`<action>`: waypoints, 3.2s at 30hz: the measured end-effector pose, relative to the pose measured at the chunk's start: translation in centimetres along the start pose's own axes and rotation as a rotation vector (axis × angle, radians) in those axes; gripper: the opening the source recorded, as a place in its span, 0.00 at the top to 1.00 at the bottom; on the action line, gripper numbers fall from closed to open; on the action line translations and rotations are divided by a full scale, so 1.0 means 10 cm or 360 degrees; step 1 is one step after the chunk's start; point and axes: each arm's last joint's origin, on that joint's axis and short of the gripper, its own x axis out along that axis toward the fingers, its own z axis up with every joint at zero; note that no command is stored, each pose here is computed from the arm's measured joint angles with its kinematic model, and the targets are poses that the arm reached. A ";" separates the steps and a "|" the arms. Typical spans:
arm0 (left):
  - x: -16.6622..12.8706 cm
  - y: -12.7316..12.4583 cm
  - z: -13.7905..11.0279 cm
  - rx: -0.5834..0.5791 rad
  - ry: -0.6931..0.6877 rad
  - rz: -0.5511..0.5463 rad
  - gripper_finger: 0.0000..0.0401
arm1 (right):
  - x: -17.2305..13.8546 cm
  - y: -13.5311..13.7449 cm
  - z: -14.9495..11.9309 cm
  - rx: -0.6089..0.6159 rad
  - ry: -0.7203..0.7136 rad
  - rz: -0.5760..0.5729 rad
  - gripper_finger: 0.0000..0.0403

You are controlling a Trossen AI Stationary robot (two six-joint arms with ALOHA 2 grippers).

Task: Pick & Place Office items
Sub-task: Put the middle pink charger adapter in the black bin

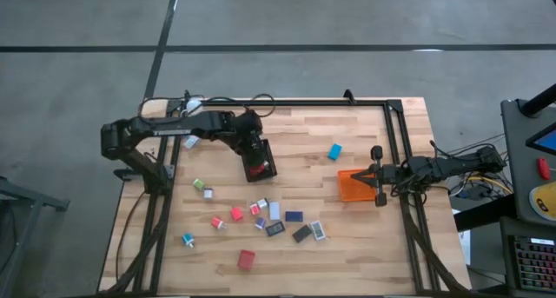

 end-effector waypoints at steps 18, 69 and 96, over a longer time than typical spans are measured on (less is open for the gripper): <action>-0.12 -0.52 -0.66 -0.0850 0.0153 0.0249 0.21 | 0.00 0.00 0.00 0.0000 0.0000 -0.0001 0.98; 0.42 -0.82 -1.66 -0.1849 0.0238 0.0310 0.21 | 0.00 0.00 0.00 0.0000 0.0001 -0.0002 0.98; 0.72 -0.56 -1.75 -0.1937 0.0365 0.0185 0.26 | 0.00 0.00 0.00 0.0000 0.0002 -0.0003 0.98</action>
